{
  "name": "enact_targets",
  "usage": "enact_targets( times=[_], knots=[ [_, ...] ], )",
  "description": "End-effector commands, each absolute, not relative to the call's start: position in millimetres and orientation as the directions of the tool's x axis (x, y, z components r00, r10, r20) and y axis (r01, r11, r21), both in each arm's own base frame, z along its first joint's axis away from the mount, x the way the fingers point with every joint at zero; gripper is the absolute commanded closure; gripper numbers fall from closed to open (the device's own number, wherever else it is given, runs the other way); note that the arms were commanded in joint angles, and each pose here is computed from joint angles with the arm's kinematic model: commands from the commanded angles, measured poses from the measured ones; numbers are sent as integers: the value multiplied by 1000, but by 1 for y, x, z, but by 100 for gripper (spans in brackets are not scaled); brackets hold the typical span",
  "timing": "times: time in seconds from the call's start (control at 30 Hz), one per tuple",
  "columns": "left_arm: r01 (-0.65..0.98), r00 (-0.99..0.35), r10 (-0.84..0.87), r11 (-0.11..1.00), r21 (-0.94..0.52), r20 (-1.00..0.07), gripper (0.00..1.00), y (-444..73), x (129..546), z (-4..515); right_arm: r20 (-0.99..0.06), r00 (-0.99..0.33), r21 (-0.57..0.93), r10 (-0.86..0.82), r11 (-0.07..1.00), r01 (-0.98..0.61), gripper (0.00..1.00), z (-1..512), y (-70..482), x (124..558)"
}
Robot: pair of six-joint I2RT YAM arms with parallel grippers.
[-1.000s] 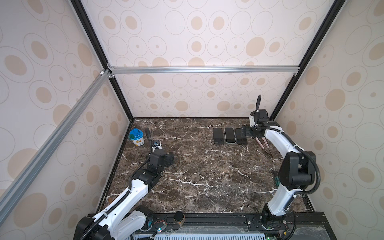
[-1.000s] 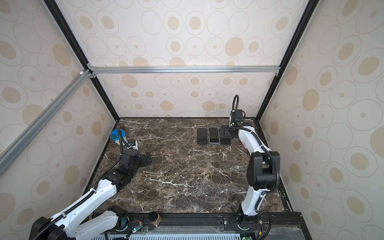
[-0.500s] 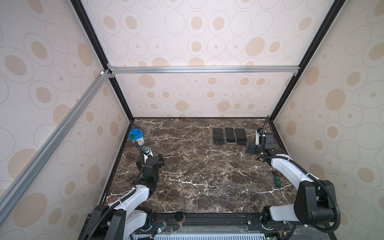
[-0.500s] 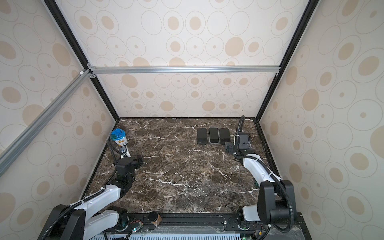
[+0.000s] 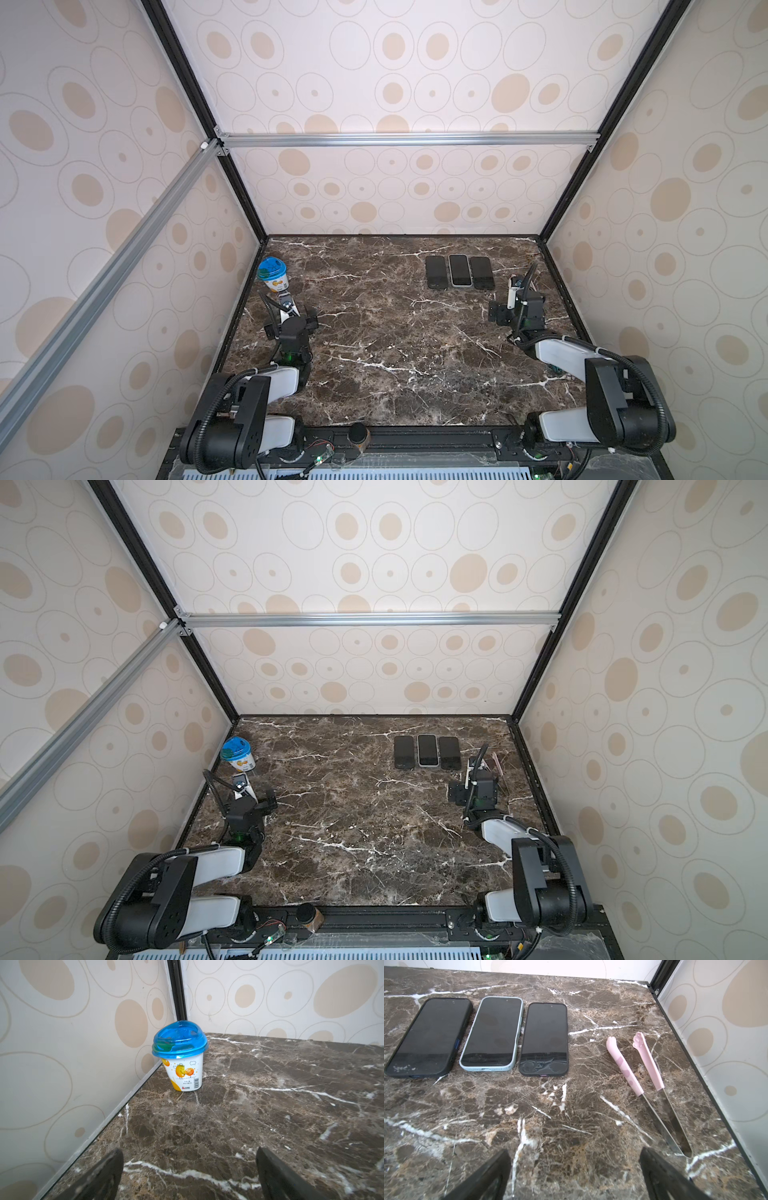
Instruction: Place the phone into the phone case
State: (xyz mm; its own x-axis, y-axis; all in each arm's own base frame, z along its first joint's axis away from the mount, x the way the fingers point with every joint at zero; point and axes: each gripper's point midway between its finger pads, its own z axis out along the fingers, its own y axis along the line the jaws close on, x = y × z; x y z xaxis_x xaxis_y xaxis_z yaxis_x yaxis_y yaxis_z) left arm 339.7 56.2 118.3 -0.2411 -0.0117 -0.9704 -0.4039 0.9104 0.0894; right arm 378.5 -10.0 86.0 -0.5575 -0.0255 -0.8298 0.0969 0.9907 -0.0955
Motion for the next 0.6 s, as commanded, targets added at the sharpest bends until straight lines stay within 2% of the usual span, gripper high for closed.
enact_targets(
  times=[0.0,0.13,0.23,0.33,0.37,0.43,0.5,0.57],
  knots=[
    [-348,-131,15,936,60,-991,0,47,357,146,-874,-484,-95,-39,991,92,0,100,-9,391],
    [-319,-82,25,946,50,-996,0,42,366,148,-882,-469,-89,-44,993,75,0,101,-6,395],
    [-261,-102,45,963,70,-994,0,32,373,134,-884,-466,-66,-39,997,43,0,100,1,398],
    [-270,-64,50,961,65,-997,0,34,366,135,-907,-417,-54,-60,998,-28,0,82,13,397],
    [-267,-71,43,962,60,-997,0,33,365,134,-934,-354,-50,-48,999,-2,0,87,10,399],
    [-268,-68,49,961,65,-996,0,33,367,134,-905,-423,-52,-38,998,23,0,84,5,396],
    [-259,-92,38,964,61,-995,0,34,372,131,-929,-369,-49,-36,998,25,0,87,5,401],
    [-250,-94,29,967,52,-995,0,35,373,130,-907,-419,-48,-33,999,26,0,84,5,399]
  ],
)
